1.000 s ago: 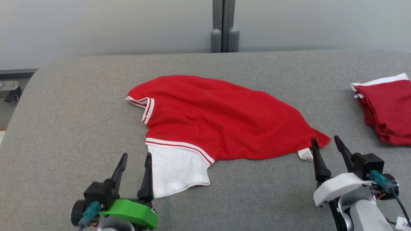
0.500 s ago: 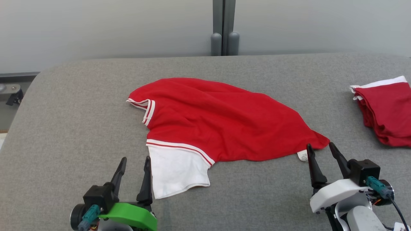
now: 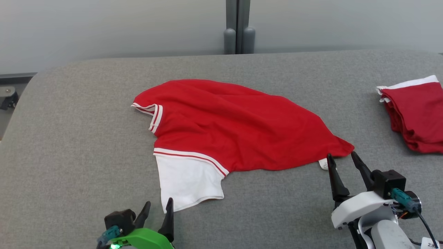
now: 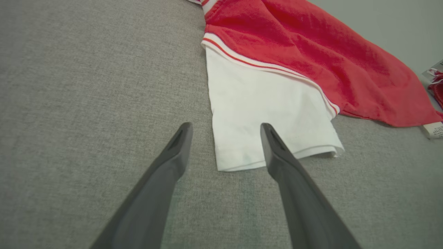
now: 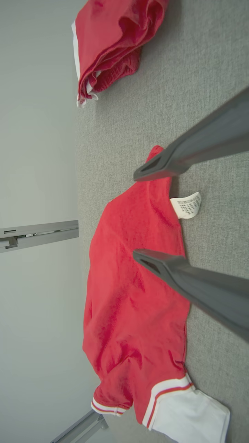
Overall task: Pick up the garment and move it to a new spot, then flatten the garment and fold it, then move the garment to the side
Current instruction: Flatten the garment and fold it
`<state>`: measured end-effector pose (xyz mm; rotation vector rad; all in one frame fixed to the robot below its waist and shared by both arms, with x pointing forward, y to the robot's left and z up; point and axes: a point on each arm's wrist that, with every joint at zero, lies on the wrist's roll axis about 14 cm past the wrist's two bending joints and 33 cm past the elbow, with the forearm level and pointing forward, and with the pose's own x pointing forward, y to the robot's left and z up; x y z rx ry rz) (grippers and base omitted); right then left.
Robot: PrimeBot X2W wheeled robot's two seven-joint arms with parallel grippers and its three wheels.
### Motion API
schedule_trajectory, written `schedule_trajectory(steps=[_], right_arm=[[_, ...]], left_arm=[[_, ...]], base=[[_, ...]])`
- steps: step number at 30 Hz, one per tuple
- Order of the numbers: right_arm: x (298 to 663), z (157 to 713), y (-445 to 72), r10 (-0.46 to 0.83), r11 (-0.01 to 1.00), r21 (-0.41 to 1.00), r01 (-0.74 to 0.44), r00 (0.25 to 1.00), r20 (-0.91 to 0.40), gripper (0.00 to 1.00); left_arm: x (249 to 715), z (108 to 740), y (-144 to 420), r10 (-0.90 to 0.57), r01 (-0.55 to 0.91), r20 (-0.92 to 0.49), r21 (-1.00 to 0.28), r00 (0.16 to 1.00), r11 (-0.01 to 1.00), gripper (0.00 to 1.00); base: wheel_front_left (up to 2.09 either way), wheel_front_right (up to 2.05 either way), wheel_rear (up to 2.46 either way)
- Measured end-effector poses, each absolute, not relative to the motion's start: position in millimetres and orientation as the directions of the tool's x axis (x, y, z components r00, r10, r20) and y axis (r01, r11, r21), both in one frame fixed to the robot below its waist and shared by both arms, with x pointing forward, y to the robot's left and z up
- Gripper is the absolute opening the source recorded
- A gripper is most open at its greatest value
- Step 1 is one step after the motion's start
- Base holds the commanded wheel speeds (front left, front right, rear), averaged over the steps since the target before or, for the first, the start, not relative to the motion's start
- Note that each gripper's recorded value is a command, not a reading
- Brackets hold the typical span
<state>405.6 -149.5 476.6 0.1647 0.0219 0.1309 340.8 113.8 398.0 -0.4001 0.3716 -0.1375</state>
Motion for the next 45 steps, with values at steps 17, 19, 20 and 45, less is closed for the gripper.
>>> schedule_trajectory(steps=[17, 19, 20, 45], right_arm=[[410.4, 462.2, -174.9, 0.064, 0.988, 0.145, -0.055, 0.997, -0.052, 1.00], [411.4, 460.2, -177.8, 0.057, 0.990, 0.134, -0.048, 0.997, -0.059, 1.00], [412.2, 458.6, -179.1, 0.053, 0.991, 0.126, -0.045, 0.997, -0.064, 1.00], [446.4, 392.0, -169.4, 0.072, 0.997, 0.067, -0.050, 0.919, -0.388, 0.23]], left_arm=[[350.2, 360.2, 91.0, -0.261, 0.017, -0.469, -0.463, 0.844, 0.886, 0.16], [353.6, 363.1, 87.9, -0.272, 0.029, -0.458, -0.470, 0.846, 0.882, 0.00], [353.7, 364.0, 86.9, -0.274, 0.032, -0.454, -0.473, 0.848, 0.881, 0.00], [379.0, 414.4, 142.5, -0.087, -0.035, -0.249, -0.449, 0.965, 0.893, 0.00]], base=[[0.00, 0.00, 0.00], [0.00, 0.00, 0.00], [0.00, 0.00, 0.00], [0.00, 0.00, 0.00]])
